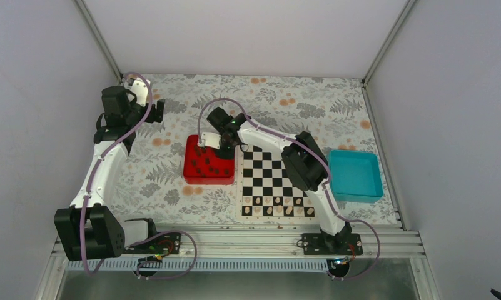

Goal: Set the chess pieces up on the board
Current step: Pick up the chess piece from the storage box, then place the chess piece on the chessboard.

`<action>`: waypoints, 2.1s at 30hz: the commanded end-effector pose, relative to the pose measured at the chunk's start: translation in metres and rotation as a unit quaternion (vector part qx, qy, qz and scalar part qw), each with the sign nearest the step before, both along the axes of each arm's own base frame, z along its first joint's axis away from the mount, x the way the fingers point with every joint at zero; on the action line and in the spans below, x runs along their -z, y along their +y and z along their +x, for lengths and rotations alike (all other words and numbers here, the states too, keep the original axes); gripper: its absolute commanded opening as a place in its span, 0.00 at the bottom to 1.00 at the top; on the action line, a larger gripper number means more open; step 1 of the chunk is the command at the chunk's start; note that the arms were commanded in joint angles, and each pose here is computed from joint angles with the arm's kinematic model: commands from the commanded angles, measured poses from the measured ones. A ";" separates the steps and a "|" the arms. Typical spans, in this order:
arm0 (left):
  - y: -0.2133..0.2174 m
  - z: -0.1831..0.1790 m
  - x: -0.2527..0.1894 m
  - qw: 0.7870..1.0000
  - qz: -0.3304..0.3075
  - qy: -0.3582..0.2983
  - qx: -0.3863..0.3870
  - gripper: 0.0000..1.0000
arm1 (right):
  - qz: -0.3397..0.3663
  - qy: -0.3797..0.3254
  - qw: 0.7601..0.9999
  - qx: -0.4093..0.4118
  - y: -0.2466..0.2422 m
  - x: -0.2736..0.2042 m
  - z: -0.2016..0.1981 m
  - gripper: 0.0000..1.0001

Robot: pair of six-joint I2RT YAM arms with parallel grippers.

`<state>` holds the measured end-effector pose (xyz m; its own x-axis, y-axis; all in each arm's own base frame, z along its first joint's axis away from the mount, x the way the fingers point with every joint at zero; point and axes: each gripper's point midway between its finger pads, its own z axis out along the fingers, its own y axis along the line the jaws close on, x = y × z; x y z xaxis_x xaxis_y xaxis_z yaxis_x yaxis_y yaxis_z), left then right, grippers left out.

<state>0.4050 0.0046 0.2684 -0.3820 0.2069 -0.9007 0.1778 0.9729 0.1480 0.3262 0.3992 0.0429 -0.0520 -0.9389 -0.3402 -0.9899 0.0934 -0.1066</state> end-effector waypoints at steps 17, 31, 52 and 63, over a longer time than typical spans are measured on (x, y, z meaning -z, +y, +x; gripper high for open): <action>-0.002 -0.003 -0.012 1.000 -0.005 -0.018 0.009 1.00 | 0.097 -0.051 0.989 0.096 -0.096 -0.133 0.038 0.04; -0.004 -0.004 -0.012 1.000 -0.008 -0.016 0.015 1.00 | 0.033 -0.021 0.987 0.157 -0.171 -0.053 0.046 0.04; -0.004 -0.003 -0.010 1.000 -0.006 -0.014 0.014 1.00 | -0.019 -0.012 0.986 0.162 -0.183 -0.007 0.052 0.05; -0.004 -0.004 -0.010 1.000 -0.006 -0.014 0.015 1.00 | -0.032 0.003 0.986 0.161 -0.185 0.008 0.048 0.05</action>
